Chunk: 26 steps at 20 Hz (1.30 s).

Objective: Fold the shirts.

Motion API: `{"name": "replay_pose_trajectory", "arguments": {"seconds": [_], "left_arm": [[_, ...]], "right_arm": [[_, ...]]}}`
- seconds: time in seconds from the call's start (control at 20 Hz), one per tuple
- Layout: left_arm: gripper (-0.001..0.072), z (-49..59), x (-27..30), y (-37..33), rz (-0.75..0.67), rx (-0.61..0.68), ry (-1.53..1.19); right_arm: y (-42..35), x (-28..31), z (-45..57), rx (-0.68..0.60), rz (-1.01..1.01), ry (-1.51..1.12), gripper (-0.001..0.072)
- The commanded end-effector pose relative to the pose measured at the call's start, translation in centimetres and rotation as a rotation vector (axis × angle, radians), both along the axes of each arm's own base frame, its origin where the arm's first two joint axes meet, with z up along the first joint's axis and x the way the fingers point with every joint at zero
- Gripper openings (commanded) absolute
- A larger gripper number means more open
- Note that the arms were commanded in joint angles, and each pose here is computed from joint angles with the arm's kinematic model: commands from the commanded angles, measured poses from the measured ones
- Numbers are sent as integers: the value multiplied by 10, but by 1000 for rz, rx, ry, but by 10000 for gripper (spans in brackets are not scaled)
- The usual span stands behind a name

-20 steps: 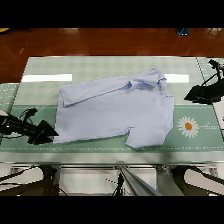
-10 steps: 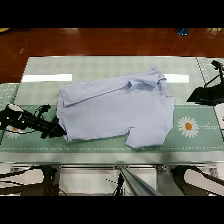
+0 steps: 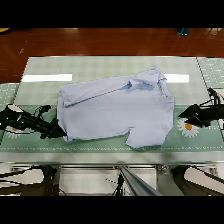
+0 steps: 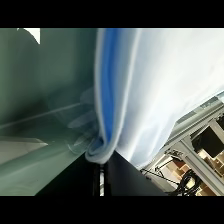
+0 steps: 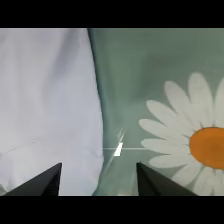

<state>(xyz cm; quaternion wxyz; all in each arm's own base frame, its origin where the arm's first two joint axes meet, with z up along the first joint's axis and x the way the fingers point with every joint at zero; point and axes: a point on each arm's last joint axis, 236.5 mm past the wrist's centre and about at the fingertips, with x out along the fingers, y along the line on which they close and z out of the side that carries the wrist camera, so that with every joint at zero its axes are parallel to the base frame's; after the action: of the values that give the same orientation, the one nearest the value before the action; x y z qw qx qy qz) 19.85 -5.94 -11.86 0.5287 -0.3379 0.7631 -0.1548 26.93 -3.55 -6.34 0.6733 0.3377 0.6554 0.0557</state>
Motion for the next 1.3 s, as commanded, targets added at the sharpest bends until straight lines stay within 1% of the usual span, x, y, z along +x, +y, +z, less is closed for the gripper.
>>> {"name": "replay_pose_trajectory", "arguments": {"seconds": [0.0,0.1,0.2,0.35,0.4,0.5,0.6,0.7,0.8,0.9,0.95,1.05,1.15,1.25], "left_arm": [[25,1,1,-1,-3,-8,-12],[25,1,2,0,-2,-6,-14],[25,-1,4,1,3,2,-21],[25,-4,7,3,9,15,-32],[25,-5,8,3,12,21,-37],[25,-3,12,5,8,25,-54],[24,8,26,10,5,51,-124],[24,45,57,18,8,85,-282],[24,114,99,24,25,130,-525],[23,222,134,22,54,171,-857],[24,290,140,17,65,201,-1051],[24,422,124,6,85,288,-1427],[24,534,77,-7,121,404,-1765],[24,612,17,-19,166,519,-2028]], "right_arm": [[15,-8,-24,50,-62,0,547],[20,-14,-34,57,-83,11,544],[32,-18,-43,51,-59,17,531],[48,-7,-56,-23,-33,4,527],[54,1,-58,-46,-35,-12,458],[66,11,-57,-56,-15,-46,20],[73,19,-43,-29,9,-72,23],[74,37,-4,-27,71,-168,22],[71,70,69,-63,92,-368,22],[69,98,177,-128,81,-660,22],[69,103,243,-171,69,-831,22],[69,88,373,-256,-7,-1150,22],[76,45,484,-292,-99,-1417,22],[87,-8,558,-337,-134,-1617,22]]}}
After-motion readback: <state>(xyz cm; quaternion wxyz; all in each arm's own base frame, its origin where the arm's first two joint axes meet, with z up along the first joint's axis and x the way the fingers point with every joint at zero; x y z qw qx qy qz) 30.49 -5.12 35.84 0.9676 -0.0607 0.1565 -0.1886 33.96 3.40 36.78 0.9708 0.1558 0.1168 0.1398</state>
